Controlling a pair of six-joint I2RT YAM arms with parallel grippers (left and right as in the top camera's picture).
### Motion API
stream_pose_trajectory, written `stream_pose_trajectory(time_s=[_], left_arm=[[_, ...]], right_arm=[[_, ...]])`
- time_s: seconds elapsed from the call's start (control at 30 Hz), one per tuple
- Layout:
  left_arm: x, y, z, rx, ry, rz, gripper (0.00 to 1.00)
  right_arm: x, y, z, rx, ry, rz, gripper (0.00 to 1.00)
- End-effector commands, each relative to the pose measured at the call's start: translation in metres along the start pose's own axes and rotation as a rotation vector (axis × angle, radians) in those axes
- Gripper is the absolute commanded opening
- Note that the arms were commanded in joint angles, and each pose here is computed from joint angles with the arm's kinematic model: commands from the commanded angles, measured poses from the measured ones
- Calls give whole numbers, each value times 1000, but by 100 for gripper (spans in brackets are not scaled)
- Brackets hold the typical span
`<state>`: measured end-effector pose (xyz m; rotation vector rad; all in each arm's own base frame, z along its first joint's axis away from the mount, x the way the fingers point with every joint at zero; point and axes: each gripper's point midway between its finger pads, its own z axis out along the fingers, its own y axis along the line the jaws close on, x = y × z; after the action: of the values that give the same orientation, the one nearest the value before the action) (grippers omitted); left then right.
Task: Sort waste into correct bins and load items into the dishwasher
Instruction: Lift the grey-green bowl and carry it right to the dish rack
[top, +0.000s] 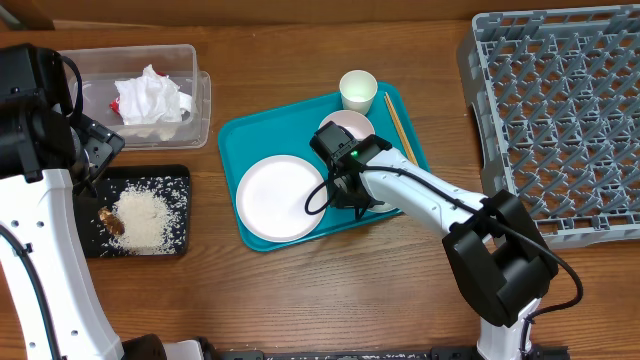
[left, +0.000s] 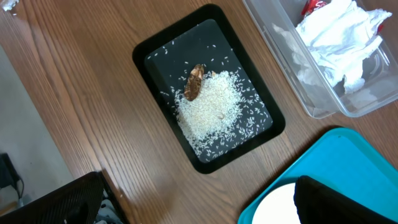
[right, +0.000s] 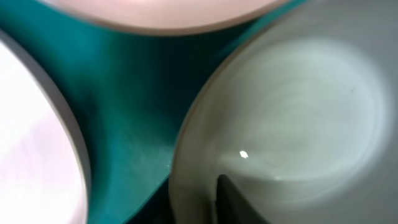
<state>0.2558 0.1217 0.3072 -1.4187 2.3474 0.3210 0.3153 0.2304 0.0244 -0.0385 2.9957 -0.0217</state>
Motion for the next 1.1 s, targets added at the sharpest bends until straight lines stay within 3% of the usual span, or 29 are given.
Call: stream_pose_trajectory(time_s=[0.0, 0.2, 0.67, 0.83, 1.07], left_arm=[[-1, 2, 1, -13, -6, -22, 100], [-1, 2, 1, -13, -6, -22, 100], [-1, 2, 1, -13, -6, -22, 100], [-1, 2, 1, -13, -6, -22, 100], [-1, 2, 1, -13, -6, -22, 100]], right_arm=[[1, -4, 2, 26, 5, 4, 16], [-1, -4, -12, 35, 19, 2, 4], [-14, -16, -86, 80, 66, 7, 4], [-39, -49, -135, 127, 16, 73, 4], [-96, -134, -208, 107, -160, 168, 4]])
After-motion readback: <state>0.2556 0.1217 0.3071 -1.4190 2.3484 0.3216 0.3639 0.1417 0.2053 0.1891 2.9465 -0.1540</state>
